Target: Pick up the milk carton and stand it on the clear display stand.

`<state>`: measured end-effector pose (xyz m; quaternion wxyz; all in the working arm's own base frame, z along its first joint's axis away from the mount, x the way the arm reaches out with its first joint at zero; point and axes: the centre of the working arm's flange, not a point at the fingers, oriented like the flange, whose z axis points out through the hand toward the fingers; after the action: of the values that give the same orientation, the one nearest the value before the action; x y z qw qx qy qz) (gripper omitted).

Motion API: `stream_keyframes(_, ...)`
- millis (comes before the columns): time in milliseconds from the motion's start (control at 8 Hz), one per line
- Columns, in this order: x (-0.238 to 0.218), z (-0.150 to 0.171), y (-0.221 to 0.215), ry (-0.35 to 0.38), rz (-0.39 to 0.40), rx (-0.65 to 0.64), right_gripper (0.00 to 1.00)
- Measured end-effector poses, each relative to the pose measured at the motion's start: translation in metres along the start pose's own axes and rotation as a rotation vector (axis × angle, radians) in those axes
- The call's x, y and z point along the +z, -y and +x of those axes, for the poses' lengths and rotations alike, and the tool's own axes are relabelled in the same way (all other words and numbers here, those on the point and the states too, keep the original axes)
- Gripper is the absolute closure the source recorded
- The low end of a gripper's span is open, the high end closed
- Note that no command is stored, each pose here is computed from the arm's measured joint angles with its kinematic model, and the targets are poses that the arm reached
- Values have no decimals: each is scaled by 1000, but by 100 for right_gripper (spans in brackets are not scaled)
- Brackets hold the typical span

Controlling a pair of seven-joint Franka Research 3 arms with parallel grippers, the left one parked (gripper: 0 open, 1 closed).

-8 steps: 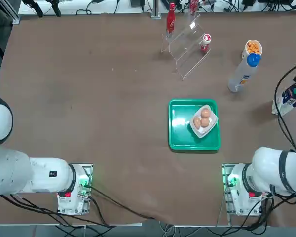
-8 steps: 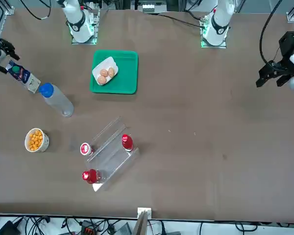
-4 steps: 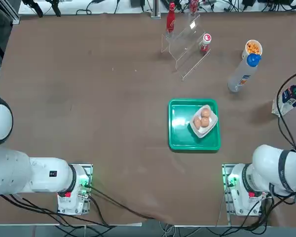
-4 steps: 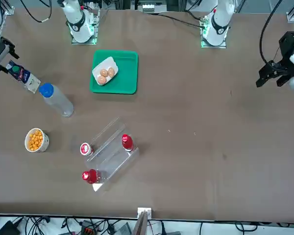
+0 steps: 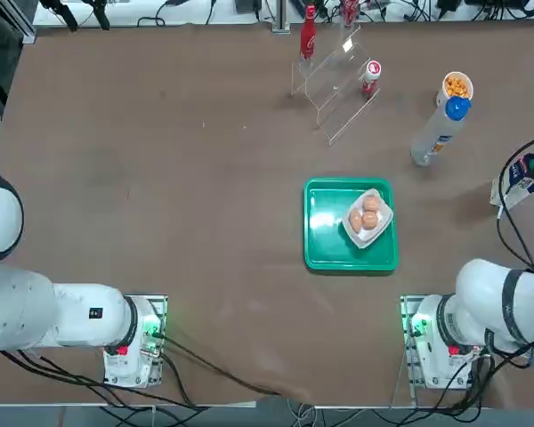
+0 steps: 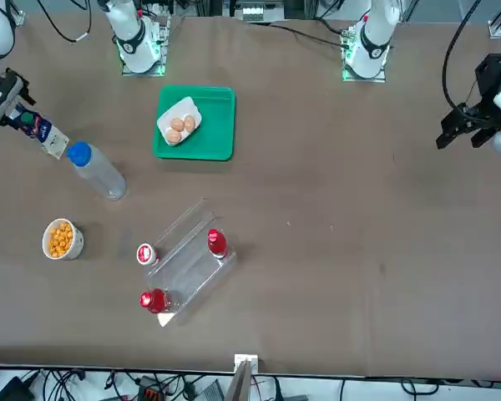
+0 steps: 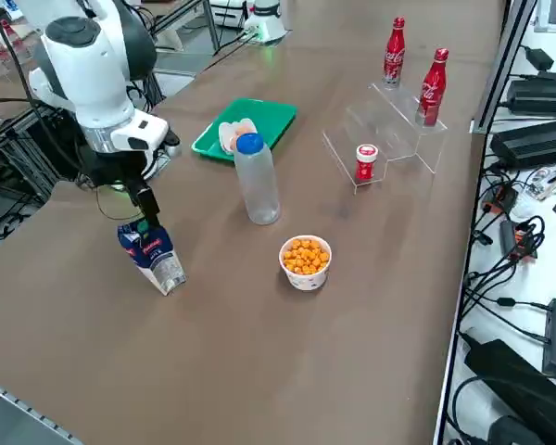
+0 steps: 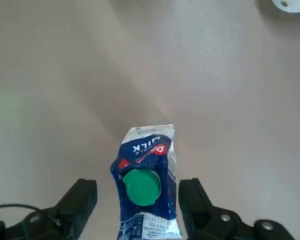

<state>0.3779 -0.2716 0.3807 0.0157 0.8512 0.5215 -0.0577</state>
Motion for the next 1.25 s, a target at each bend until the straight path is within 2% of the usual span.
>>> stream_keyframes(500, 16, -7, -3, 29, 17, -137, 0)
stream_keyframes(1250, 41, -15, -1, 37, 37, -147, 4)
